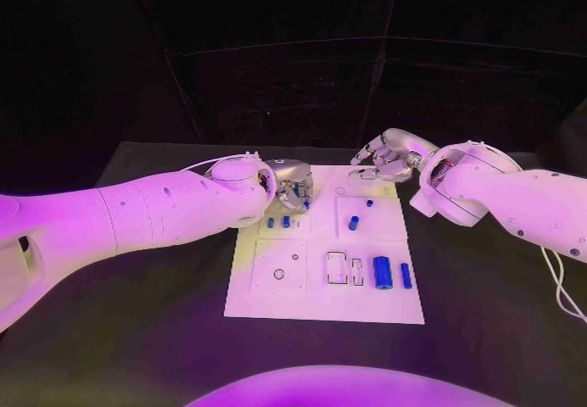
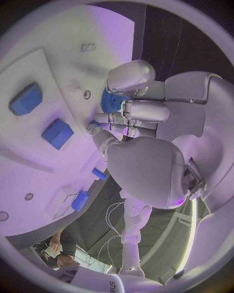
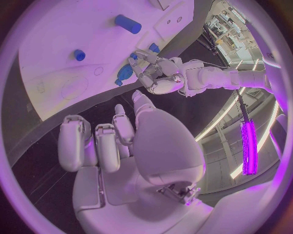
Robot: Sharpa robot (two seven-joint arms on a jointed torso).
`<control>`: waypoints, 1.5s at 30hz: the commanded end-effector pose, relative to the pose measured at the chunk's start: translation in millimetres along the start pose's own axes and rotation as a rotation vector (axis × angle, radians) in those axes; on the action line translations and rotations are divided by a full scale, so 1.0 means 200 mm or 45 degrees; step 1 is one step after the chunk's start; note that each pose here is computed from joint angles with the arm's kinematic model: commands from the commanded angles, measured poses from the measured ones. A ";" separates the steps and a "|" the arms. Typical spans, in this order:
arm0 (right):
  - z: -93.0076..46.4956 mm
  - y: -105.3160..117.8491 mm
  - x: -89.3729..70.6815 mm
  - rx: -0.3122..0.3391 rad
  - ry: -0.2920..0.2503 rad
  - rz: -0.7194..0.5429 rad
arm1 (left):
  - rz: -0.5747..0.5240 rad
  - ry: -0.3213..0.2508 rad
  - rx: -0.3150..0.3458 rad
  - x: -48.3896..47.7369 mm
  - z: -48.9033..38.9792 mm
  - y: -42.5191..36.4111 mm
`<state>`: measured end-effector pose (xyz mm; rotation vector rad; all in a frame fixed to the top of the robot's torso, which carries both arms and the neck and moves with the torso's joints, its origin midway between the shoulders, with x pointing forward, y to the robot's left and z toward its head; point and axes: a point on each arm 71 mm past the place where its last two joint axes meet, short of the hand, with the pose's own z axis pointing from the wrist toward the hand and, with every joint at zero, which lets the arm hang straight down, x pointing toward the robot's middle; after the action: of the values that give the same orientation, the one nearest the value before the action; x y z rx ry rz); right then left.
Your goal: Assemble the parts on the task board
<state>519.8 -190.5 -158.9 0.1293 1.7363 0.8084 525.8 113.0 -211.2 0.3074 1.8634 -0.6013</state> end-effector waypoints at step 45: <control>0.00 -0.02 -0.01 0.004 -0.007 -0.005 | -0.150 -0.108 -0.085 -0.056 -0.278 0.255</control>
<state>522.4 -194.9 -160.2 0.1372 1.7366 0.7955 510.2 186.8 -197.8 0.1278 1.7958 -0.6234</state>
